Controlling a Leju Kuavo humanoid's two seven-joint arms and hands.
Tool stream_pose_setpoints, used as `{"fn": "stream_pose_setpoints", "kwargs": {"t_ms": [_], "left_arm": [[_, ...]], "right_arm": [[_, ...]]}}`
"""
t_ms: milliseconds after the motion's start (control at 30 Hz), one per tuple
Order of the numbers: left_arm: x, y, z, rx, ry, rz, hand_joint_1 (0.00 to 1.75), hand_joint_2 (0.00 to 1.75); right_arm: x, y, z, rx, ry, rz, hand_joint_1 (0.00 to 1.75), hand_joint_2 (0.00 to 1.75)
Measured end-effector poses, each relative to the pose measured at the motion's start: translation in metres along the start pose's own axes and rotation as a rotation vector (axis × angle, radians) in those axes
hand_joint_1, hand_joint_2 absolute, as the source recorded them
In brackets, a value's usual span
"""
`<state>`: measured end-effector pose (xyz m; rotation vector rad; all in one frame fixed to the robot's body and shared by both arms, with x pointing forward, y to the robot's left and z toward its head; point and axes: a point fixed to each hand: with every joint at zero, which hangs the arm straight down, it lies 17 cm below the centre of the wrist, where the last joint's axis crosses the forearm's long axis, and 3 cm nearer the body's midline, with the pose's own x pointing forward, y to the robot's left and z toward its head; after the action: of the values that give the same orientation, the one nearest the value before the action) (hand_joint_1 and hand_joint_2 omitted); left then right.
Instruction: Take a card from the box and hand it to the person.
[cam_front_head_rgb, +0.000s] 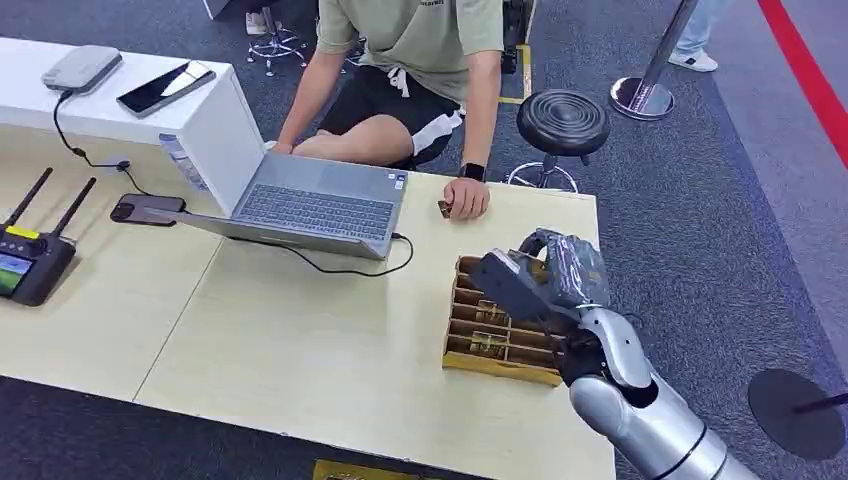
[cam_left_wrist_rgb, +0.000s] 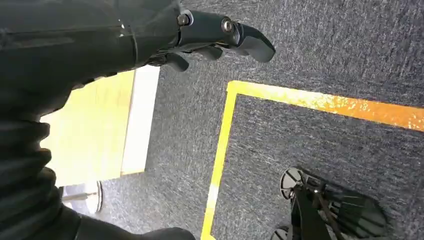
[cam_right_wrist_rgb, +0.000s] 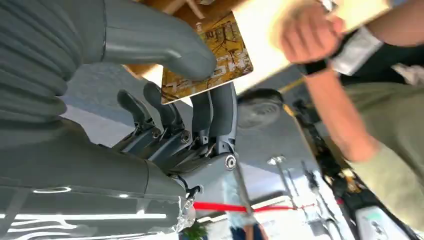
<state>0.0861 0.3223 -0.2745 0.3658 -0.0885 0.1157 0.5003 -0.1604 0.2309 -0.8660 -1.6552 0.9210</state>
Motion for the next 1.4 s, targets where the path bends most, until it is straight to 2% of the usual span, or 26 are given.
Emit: {"fn": "stream_pose_setpoints", "kwargs": {"t_ms": [233, 400, 800, 1400], "left_arm": [[0.002, -0.002, 0.000, -0.010, -0.012, -0.032, 0.00, 1.75], [0.001, -0.003, 0.001, -0.014, -0.011, -0.039, 0.00, 1.75], [0.003, -0.005, 0.001, -0.022, -0.015, -0.062, 0.00, 1.75], [0.005, -0.005, 0.001, -0.022, -0.024, -0.084, 0.00, 1.75]], "right_arm": [[0.042, -0.025, -0.022, -0.048, -0.082, -0.022, 1.50, 1.75], [0.050, -0.031, -0.037, -0.049, -0.088, -0.020, 1.50, 1.75], [0.041, -0.035, -0.062, -0.039, -0.053, 0.039, 1.50, 1.75], [0.029, -0.019, -0.069, -0.015, -0.016, 0.086, 1.50, 1.75]]}}
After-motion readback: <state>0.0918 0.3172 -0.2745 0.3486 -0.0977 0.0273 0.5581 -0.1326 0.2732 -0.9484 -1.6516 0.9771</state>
